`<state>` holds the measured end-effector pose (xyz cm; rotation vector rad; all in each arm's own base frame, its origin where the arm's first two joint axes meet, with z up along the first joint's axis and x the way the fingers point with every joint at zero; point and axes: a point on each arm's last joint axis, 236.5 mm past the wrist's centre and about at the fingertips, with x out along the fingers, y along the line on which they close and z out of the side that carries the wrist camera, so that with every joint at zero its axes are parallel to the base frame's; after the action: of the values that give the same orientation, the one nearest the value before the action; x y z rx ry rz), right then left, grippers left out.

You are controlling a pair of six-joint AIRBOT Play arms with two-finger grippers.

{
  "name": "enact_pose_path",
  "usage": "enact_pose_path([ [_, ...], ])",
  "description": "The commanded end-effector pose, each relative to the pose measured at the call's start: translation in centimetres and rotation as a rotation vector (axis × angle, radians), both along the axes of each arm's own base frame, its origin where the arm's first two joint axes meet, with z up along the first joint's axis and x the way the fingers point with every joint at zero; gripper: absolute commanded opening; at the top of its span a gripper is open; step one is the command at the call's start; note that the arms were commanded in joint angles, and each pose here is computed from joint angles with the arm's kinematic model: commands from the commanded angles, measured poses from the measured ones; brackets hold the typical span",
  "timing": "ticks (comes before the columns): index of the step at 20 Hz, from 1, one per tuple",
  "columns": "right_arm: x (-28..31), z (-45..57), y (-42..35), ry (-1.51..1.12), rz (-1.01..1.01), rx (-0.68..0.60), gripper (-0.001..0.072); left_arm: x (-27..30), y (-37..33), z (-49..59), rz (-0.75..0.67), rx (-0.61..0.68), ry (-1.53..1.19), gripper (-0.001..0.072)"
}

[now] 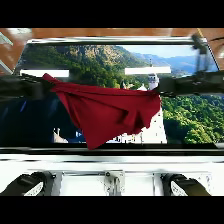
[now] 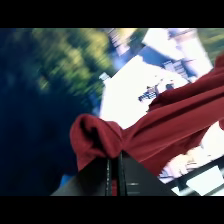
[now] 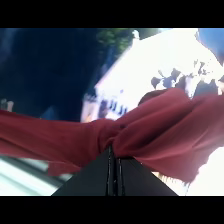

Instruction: Fold the shirts.

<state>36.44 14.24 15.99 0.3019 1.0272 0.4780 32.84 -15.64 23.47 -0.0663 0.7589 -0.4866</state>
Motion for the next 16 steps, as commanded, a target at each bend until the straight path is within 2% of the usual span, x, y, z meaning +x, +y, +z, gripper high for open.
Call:
enact_pose_path([
  [1, 6.9, -6.7, 2.5, 0.017, -0.083, 0.042, 0.0064, 4.7, 1.1, -7.5, 0.122, 0.011, 0.127, 0.0041],
  [5, 11.3, -13.3, 4.5, 0.105, -0.222, 0.126, 0.0064, 7.9, 0.7, -18.3, 0.169, 0.049, 0.379, 0.0041],
  [9, 9.2, -19.6, 6.0, 0.293, -0.194, 0.097, 0.0072, 7.5, -3.0, -26.1, 0.167, -0.072, 0.639, 0.0043],
  [10, 9.1, -19.8, 6.0, 0.304, -0.194, 0.099, 0.0100, 7.4, -3.8, -27.0, 0.170, -0.108, 0.681, 0.0116],
  [11, 9.5, -19.5, 5.7, 0.287, -0.197, 0.097, 0.0232, 7.3, -4.0, -27.4, 0.171, -0.116, 0.700, 0.0325],
  [12, 9.7, -18.6, 5.2, 0.266, -0.188, 0.101, 0.0547, 7.2, -3.7, -27.4, 0.168, -0.108, 0.708, 0.0550],
  [13, 9.8, -17.2, 4.6, 0.238, -0.156, 0.095, 0.0660, 7.1, -2.9, -27.0, 0.165, -0.099, 0.722, 0.0660],
  [16, 8.6, -12.8, -0.8, 0.180, -0.069, 0.001, 0.0660, 5.7, 1.3, -24.1, 0.104, -0.069, 0.770, 0.0657],
])
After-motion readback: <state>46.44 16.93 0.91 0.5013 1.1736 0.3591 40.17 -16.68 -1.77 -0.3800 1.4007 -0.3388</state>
